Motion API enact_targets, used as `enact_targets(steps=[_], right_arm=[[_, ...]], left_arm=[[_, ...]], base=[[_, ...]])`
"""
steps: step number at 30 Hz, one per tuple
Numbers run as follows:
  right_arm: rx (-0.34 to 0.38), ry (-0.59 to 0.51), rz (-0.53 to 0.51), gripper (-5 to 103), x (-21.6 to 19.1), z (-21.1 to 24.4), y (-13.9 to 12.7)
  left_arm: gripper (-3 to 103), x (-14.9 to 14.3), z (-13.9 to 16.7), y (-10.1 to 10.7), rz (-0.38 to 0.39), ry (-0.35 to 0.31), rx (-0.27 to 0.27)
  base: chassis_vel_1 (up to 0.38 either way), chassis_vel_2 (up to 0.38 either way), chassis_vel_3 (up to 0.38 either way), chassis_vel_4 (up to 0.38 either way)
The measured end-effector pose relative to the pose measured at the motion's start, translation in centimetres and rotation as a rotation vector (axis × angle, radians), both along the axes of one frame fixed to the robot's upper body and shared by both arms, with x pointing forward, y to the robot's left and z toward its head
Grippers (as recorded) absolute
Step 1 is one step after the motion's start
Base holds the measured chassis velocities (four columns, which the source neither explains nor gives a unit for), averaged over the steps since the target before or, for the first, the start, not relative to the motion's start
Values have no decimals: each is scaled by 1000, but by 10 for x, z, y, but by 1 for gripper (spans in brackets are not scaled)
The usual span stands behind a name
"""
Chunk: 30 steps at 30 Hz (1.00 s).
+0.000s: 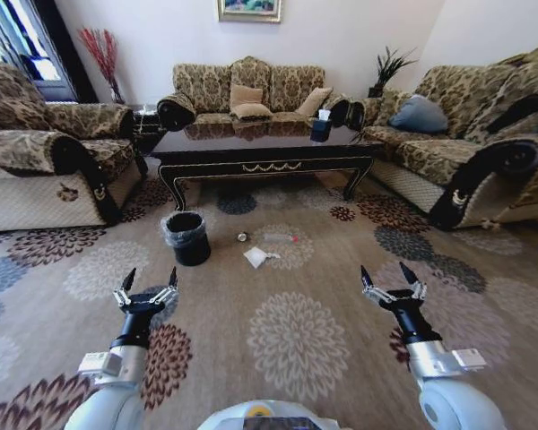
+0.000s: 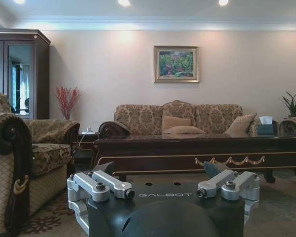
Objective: Move to the front of the table and pick up the trash from the floor, then place it into the trash bin.
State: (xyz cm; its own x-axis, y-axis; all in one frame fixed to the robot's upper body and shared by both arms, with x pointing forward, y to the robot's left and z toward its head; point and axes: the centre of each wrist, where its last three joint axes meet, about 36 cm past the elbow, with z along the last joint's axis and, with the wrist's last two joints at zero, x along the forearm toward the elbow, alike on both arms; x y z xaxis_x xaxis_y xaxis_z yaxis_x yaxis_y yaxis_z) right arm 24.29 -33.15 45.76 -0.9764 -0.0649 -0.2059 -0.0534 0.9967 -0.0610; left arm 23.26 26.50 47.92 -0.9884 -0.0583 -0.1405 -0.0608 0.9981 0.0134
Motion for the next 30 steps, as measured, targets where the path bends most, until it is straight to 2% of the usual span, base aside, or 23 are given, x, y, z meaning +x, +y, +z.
enact_targets(steps=[30], right_arm=[[13, -22, 3, 100, 4, -3, -1]], left_arm=[[100, 1, -4, 0, 7, 4, 0]], base=[[-324, 330, 323, -332]])
